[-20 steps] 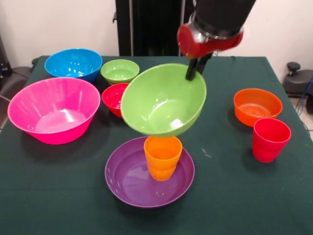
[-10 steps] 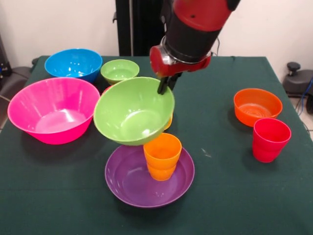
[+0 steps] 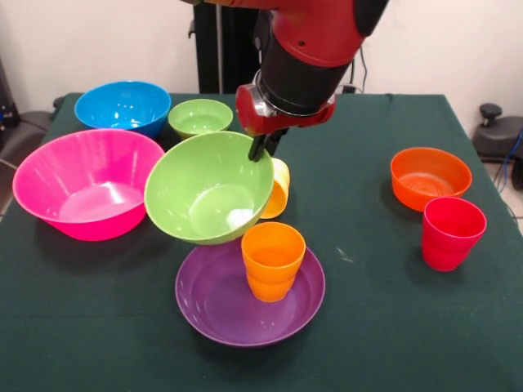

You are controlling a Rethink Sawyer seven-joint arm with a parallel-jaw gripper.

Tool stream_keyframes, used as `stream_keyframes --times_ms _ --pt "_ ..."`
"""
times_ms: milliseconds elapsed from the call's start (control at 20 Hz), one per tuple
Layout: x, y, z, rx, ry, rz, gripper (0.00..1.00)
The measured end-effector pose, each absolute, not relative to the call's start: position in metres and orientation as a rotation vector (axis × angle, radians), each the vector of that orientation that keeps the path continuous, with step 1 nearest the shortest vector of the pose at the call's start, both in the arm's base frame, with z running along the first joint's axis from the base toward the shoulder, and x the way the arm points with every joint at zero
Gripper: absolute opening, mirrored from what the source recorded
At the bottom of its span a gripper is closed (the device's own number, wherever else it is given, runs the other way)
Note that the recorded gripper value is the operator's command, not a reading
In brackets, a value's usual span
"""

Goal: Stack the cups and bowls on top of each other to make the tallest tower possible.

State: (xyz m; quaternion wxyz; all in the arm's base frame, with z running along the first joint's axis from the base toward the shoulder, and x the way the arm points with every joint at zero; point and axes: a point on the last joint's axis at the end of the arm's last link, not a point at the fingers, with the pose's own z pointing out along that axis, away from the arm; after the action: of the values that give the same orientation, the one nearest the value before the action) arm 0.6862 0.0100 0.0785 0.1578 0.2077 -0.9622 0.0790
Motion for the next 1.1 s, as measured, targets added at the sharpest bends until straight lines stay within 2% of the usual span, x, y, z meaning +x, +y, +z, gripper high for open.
stream_keyframes --times_ms 300,550,1100 --pt "0.687 0.007 0.082 0.588 -2.752 0.255 0.0" --pt "0.691 0.01 0.1 0.585 -2.761 0.281 0.0" --pt "0.714 0.02 0.161 0.533 -2.783 0.314 0.0"
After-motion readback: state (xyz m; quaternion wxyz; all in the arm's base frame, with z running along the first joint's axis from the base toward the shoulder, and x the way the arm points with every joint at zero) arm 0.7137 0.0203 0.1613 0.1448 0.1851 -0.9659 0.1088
